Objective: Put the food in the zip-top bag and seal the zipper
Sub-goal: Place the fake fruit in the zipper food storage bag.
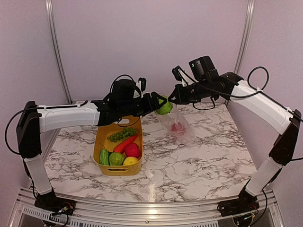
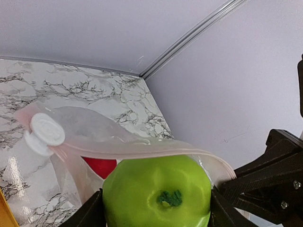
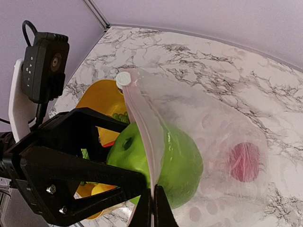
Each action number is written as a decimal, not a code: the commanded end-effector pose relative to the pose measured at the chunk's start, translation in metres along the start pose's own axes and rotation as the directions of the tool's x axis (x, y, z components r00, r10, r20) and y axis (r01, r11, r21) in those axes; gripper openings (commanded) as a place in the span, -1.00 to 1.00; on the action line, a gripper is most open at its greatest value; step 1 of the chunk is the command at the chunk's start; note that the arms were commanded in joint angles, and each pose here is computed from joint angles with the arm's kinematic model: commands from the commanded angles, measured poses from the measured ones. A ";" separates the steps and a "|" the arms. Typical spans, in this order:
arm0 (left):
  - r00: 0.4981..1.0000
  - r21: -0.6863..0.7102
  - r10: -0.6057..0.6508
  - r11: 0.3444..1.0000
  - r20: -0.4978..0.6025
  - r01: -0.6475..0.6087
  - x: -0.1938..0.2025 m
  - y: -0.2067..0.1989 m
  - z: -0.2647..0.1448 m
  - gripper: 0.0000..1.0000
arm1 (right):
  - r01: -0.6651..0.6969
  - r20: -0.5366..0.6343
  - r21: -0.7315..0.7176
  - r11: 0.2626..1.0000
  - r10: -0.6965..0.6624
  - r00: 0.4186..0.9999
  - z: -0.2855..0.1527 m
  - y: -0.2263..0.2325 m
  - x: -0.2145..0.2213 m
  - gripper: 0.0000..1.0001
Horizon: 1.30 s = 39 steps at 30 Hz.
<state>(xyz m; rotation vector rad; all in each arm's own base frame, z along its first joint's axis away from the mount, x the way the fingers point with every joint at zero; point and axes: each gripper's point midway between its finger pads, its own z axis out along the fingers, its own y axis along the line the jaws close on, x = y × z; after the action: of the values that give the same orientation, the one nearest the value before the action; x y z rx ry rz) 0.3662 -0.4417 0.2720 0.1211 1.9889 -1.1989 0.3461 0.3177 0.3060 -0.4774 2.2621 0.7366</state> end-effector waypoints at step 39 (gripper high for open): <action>0.963 -0.260 -0.075 0.965 -0.258 0.006 0.035 0.029 -0.042 -0.19 | -0.005 0.028 -0.072 0.997 0.007 1.000 0.008 0.011 0.002 -1.00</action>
<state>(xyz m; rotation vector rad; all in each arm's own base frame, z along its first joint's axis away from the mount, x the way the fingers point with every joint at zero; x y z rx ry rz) 0.3378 -0.3974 0.2776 0.1034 2.2225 -1.0059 0.3456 0.3247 0.2982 -0.4733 2.2421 0.7949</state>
